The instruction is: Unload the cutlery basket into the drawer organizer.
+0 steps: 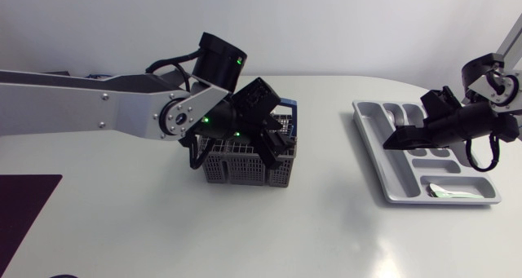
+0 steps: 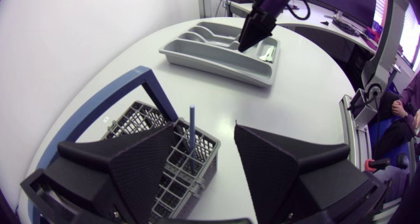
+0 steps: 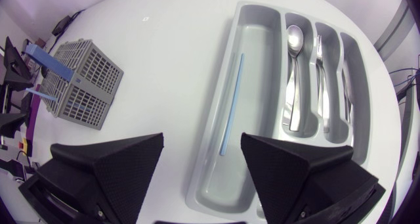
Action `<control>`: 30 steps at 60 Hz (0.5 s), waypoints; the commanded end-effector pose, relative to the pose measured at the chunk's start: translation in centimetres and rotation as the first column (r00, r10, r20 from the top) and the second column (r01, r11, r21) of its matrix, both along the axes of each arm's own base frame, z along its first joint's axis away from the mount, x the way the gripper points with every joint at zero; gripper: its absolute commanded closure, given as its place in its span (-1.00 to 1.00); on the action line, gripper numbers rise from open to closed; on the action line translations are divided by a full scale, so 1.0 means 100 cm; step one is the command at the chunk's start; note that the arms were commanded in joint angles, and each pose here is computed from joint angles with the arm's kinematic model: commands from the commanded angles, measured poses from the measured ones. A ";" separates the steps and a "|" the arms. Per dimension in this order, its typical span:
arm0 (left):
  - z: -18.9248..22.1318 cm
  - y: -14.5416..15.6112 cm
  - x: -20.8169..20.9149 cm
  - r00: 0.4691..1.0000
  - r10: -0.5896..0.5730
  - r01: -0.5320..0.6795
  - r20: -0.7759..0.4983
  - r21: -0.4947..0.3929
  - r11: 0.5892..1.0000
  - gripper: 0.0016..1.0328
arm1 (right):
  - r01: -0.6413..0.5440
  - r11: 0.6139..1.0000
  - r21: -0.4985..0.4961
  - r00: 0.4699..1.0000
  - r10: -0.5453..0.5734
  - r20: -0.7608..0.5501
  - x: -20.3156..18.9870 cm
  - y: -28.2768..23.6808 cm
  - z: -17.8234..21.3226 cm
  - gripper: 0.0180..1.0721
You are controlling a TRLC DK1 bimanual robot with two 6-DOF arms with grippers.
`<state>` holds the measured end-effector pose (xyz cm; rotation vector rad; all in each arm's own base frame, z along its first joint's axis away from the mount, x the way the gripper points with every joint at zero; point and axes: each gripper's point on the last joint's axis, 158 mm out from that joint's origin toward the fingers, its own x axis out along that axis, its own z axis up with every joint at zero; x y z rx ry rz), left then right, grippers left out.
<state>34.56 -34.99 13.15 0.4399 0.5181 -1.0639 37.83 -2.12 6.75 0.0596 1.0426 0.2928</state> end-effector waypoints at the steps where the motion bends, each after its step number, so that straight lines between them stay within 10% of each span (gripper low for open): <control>1: -0.011 0.000 0.001 0.999 0.028 -0.029 -0.031 -0.008 1.000 -0.17 | -0.025 1.000 -0.005 0.999 0.026 0.028 -0.010 0.008 0.004 -0.63; 30: -0.029 -0.005 0.013 0.997 0.066 -0.067 -0.039 -0.025 0.997 -0.06 | -0.088 0.996 -0.018 0.993 0.089 0.078 -0.034 0.036 0.001 -0.69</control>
